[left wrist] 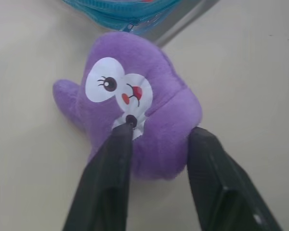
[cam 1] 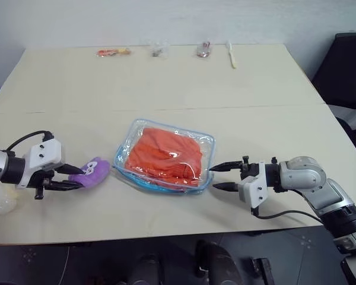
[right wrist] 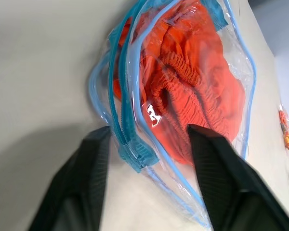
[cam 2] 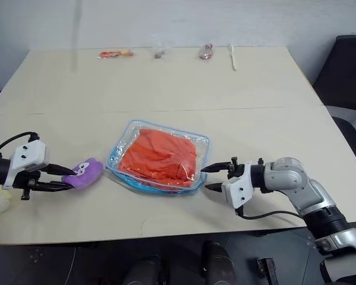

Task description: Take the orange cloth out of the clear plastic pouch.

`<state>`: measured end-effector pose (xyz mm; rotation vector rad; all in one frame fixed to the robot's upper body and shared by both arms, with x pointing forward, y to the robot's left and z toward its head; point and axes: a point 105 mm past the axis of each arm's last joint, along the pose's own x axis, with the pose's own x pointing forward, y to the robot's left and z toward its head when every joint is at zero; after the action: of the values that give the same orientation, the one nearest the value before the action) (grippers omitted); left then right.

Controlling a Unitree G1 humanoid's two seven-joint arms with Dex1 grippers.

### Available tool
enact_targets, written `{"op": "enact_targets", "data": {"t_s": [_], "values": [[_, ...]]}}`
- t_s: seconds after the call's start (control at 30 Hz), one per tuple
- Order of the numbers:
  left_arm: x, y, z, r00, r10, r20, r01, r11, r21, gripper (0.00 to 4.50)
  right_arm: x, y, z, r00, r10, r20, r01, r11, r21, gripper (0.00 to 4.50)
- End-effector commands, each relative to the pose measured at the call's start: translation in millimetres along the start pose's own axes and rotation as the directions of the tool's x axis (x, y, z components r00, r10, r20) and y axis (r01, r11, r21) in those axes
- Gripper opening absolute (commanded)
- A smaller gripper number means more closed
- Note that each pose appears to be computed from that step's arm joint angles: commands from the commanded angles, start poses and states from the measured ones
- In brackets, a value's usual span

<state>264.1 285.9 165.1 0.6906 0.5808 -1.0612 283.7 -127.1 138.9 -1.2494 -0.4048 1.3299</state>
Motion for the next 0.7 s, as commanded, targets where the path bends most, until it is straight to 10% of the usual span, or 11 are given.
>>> {"op": "enact_targets", "data": {"t_s": [0.03,0.17,0.47,0.7], "values": [[-9,4,7,0.999,0.042,0.002,-0.043,0.998,0.042,3.31,-16,-10,6,0.998,-0.050,-0.023,0.050,0.999,-0.011,3.98],[-21,1,6,0.999,0.042,-0.018,-0.041,0.998,0.051,4.48,-29,-6,12,0.994,-0.088,-0.061,0.094,0.991,0.098,4.50],[-32,0,86,0.988,-0.084,0.129,0.055,0.975,0.213,4.48,-45,-3,65,0.989,-0.146,-0.005,0.100,0.651,0.752,4.50],[21,8,102,0.993,-0.116,0.003,0.094,0.819,0.566,4.48,-30,-20,83,0.946,-0.320,-0.056,0.188,0.397,0.898,4.50]]}}
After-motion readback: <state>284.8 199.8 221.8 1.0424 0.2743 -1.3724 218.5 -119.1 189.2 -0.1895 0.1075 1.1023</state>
